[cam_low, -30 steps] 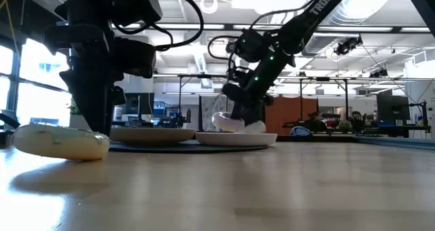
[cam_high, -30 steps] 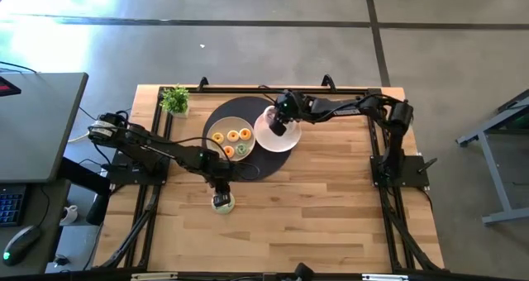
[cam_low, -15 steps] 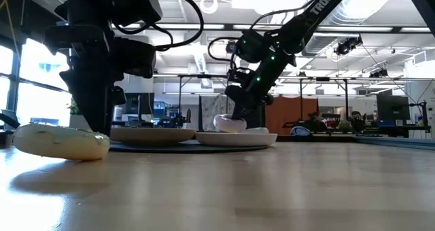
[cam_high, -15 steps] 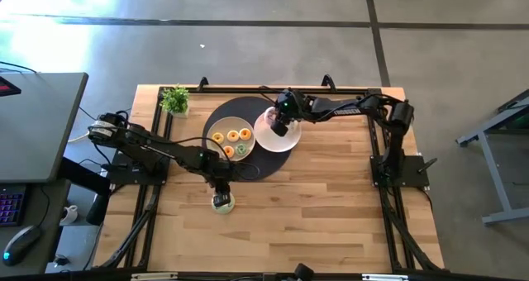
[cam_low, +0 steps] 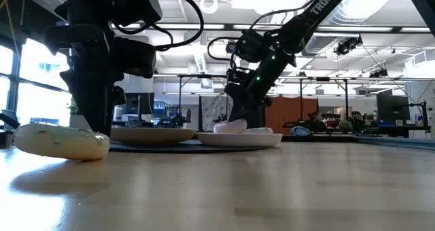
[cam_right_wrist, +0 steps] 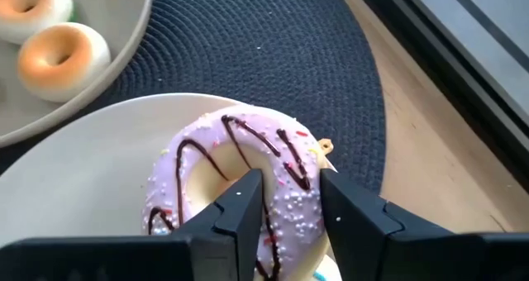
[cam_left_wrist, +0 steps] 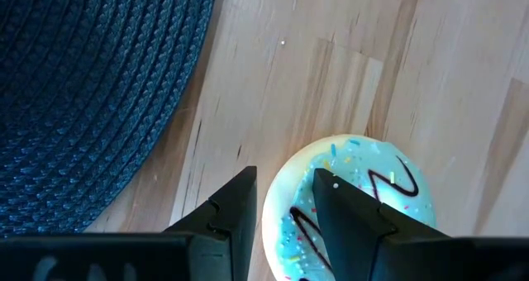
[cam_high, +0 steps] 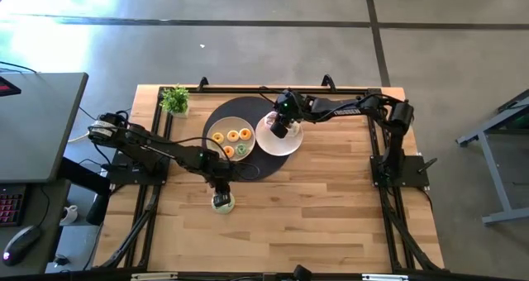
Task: Pick & Place donuts
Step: Put the large purple donut on the white plate, then put the large light green donut on the white plate
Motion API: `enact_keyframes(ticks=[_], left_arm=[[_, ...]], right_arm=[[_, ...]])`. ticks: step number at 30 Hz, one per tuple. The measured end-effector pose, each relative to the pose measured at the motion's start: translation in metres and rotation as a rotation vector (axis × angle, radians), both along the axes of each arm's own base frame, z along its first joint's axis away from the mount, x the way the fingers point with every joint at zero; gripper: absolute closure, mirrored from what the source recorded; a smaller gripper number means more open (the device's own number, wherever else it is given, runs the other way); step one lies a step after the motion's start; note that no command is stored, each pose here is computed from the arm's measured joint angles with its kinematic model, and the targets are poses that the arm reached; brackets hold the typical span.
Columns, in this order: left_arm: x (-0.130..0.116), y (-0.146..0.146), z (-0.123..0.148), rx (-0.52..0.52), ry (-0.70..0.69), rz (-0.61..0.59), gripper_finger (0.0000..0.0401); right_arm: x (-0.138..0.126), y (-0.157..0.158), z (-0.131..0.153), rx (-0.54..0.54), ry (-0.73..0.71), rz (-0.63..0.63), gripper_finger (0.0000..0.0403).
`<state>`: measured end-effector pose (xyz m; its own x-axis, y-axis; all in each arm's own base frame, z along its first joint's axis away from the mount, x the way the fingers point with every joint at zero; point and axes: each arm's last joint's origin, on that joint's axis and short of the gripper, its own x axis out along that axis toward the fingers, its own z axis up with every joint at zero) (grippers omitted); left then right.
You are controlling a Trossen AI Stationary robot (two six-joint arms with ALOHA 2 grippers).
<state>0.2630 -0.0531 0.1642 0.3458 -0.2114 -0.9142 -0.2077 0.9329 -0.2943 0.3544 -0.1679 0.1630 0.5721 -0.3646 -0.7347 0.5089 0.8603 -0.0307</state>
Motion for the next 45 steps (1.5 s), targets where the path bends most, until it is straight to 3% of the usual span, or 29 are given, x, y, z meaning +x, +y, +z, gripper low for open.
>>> enact_keyframes(ticks=[7,16,23,27,35,45], left_arm=[[0.000,0.000,0.000,0.000,0.000,0.001,0.0281],[0.000,0.000,0.000,0.000,0.000,0.001,0.0281],[0.000,0.000,0.000,-0.001,-0.005,0.001,0.0281],[0.000,0.000,0.000,-0.001,-0.005,0.001,0.0281],[0.001,0.000,0.000,-0.002,-0.006,0.001,0.0281],[0.000,0.000,0.000,-0.009,0.000,-0.005,0.0281]], right_arm=[[0.000,0.001,0.002,0.021,-0.012,0.021,0.0285],[-0.010,0.006,0.028,0.038,-0.044,0.019,0.0285],[-0.007,0.016,0.019,0.048,0.027,0.064,0.0284],[-0.003,0.023,0.016,0.014,0.045,0.132,0.0268],[0.002,0.025,0.022,-0.030,-0.007,0.150,0.0214],[-0.003,0.034,0.051,-0.062,-0.082,0.162,0.0214]])
